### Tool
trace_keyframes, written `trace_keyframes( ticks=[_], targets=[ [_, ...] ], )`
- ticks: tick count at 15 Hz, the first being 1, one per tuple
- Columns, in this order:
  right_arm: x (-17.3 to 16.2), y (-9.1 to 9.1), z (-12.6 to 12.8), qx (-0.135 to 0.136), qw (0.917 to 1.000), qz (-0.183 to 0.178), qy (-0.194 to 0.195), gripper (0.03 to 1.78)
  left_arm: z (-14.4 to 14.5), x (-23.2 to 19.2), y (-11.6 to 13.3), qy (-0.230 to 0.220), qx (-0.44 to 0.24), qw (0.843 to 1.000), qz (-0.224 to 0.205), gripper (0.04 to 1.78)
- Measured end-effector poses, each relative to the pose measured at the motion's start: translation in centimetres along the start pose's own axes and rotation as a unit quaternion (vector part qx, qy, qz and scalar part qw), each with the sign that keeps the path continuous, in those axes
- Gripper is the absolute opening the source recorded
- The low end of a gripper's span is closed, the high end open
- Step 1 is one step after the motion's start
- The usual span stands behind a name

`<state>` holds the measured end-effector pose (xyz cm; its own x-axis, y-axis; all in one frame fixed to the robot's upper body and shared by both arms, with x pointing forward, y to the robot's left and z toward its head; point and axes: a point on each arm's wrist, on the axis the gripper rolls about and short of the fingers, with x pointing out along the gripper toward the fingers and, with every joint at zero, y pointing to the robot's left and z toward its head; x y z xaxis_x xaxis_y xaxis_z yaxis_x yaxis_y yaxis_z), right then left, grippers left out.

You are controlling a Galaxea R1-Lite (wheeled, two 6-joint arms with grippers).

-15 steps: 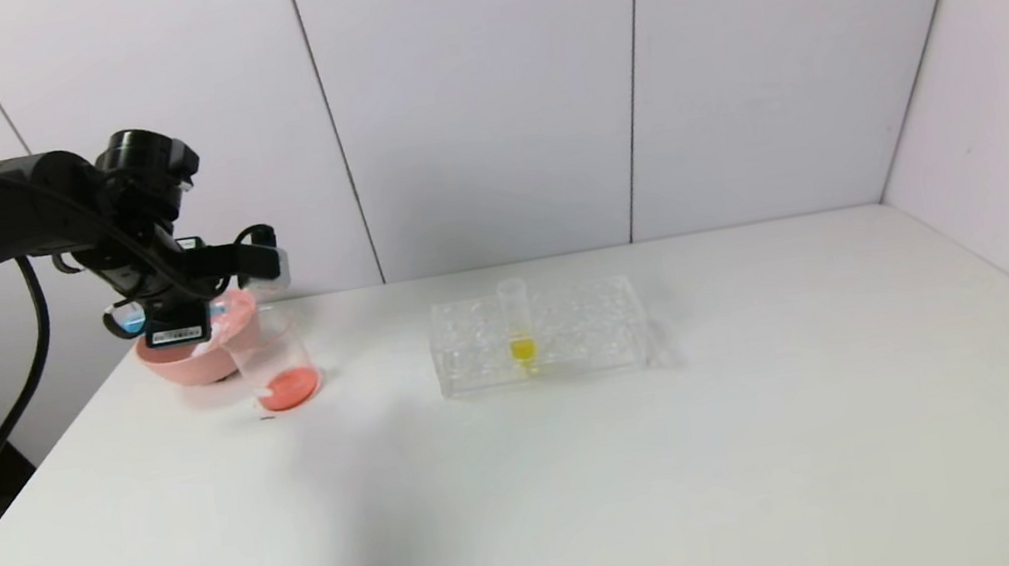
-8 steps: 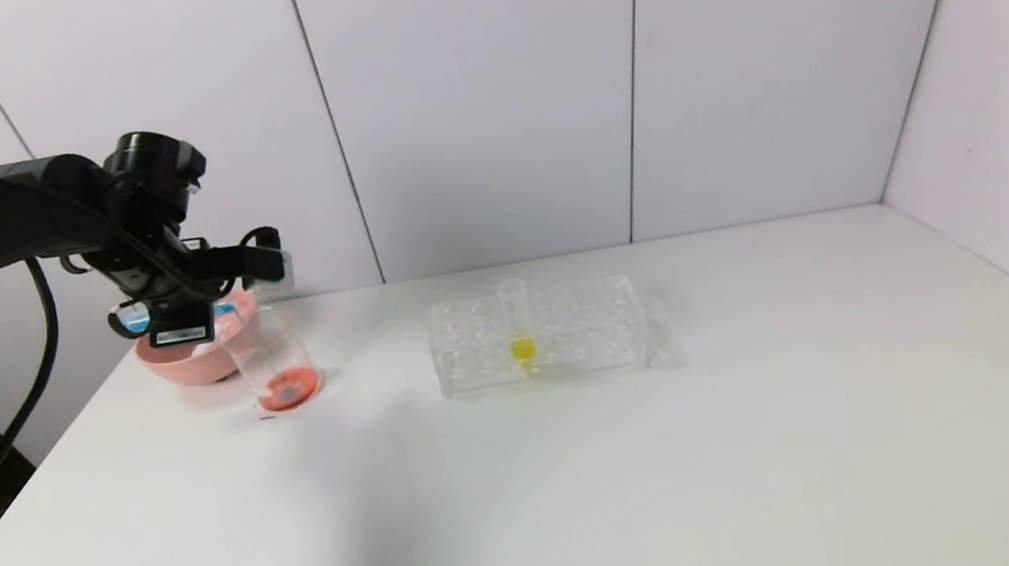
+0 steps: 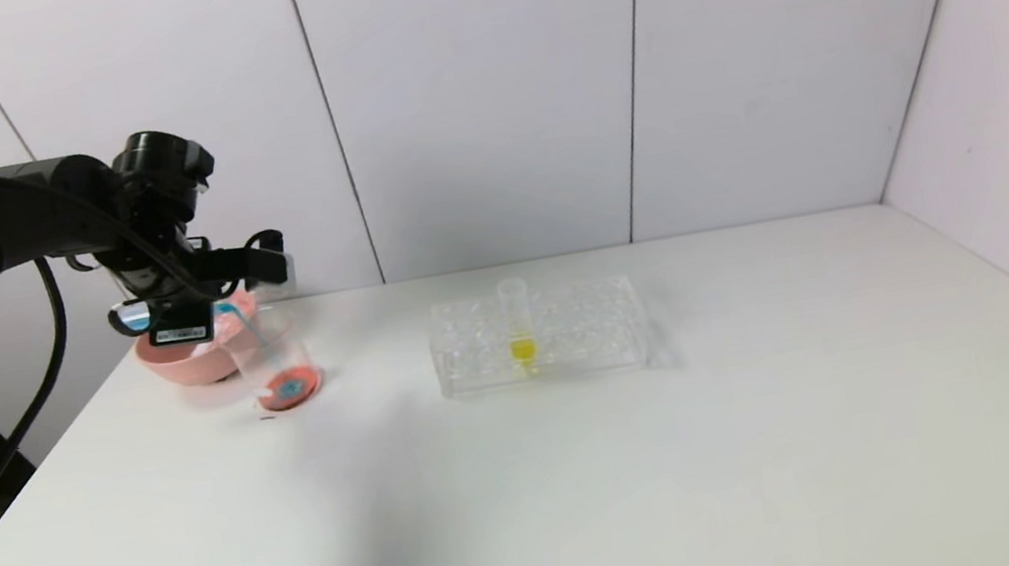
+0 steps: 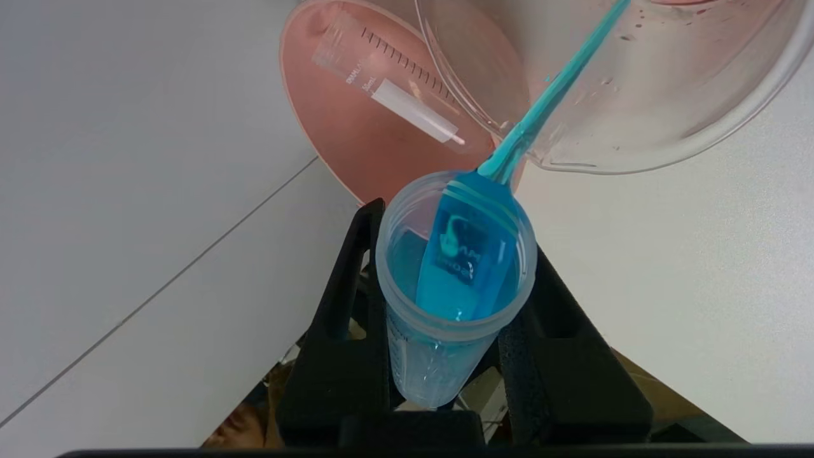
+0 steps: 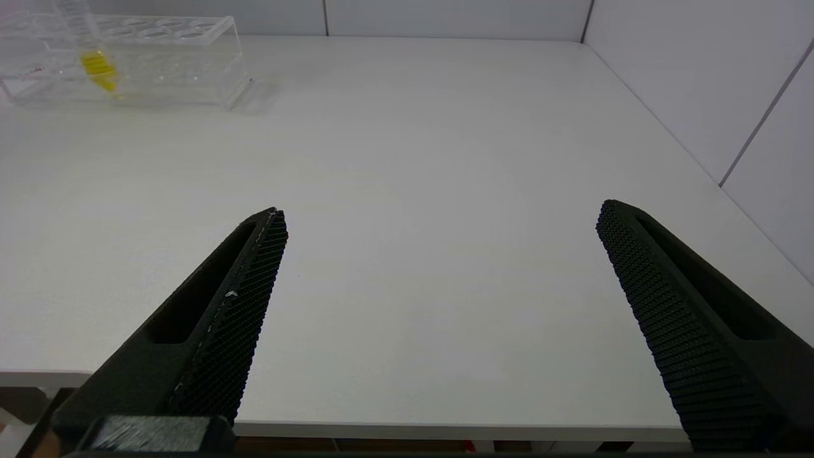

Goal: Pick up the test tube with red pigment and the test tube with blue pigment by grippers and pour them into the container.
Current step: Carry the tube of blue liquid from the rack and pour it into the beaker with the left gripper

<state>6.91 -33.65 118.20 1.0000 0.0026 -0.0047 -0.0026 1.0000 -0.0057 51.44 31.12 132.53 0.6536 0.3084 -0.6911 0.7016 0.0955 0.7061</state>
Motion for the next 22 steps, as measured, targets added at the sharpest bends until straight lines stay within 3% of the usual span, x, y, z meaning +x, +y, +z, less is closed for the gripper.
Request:
trace_keyframes(
  ticks=[5, 22],
  targets=[
    [0.00, 0.00, 0.00, 0.000, 1.0000, 0.000, 0.000, 1.77, 0.35, -0.17, -0.05, 0.002, 0.008, 1.000, 0.002, 0.50],
    [0.00, 0.00, 0.00, 0.000, 1.0000, 0.000, 0.000, 1.77, 1.04, -0.75, 0.30, 0.075, 0.035, 0.996, 0.035, 0.50]
  ],
)
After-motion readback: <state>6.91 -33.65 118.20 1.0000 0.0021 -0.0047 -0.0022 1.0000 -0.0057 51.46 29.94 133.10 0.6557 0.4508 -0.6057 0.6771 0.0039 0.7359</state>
